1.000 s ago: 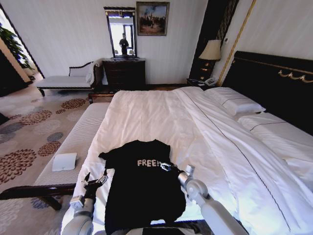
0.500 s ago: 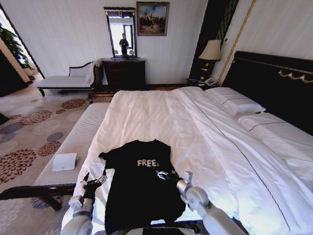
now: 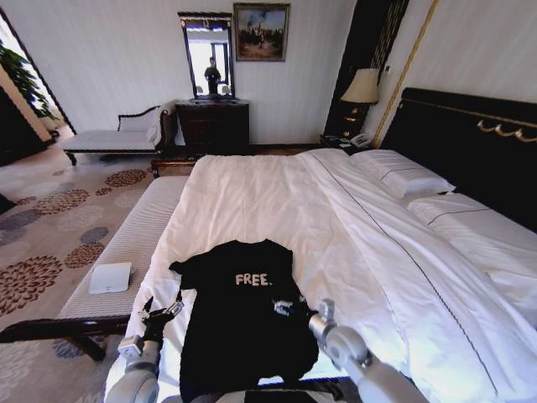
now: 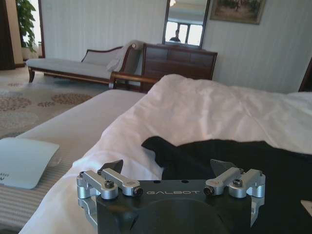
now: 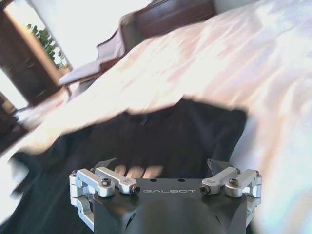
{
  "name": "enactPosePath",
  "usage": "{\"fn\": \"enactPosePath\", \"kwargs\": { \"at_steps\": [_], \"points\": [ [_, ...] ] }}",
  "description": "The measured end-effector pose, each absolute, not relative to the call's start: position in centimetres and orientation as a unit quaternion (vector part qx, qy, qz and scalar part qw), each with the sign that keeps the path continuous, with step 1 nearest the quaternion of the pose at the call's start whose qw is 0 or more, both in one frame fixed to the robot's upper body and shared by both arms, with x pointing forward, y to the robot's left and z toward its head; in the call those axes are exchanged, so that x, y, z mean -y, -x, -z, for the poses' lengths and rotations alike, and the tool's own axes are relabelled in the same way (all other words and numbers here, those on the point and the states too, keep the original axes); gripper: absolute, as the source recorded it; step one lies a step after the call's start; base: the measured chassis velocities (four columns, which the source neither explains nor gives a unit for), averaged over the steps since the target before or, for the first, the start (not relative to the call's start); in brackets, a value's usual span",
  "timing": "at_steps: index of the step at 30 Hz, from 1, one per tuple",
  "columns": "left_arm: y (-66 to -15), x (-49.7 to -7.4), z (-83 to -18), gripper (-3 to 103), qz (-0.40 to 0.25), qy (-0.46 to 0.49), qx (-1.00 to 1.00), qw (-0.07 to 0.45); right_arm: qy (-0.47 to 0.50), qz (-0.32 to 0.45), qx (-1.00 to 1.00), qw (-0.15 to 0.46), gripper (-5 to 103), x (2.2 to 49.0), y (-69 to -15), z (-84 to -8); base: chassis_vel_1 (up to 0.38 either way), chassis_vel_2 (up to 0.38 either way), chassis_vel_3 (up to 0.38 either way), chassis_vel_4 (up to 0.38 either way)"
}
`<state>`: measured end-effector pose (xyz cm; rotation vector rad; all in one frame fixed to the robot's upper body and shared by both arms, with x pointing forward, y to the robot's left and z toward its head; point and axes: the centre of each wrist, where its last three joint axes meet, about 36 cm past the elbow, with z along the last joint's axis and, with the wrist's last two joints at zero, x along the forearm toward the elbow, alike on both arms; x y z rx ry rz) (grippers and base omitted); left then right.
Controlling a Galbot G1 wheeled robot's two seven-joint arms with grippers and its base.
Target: Fold the clothes on the bed.
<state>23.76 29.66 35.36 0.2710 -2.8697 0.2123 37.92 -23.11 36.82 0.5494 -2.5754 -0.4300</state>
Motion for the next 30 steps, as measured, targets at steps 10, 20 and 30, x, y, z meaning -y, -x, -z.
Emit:
{"fn": "enactPosePath", "kwargs": {
  "at_steps": [10, 20, 30],
  "points": [
    [-22.6, -29.9, -35.8, 100, -0.067, -0.098, 0.985, 0.128, -0.142, 0.258, 0.920, 0.258, 100, 24.5, -51.4, -36.1, 0.000, 0.000, 0.000, 0.000],
    [-22.6, -30.2, -36.2, 100, -0.062, -0.100, 0.985, 0.125, -0.103, 0.291, 0.907, 0.286, 100, 24.3, -54.8, -33.2, 0.000, 0.000, 0.000, 0.000],
    [-22.9, -29.6, -36.0, 100, -0.065, -0.095, 0.985, 0.126, -0.057, 0.279, 0.915, 0.286, 100, 25.6, -53.1, -30.0, 0.000, 0.000, 0.000, 0.000]
  ]
}}
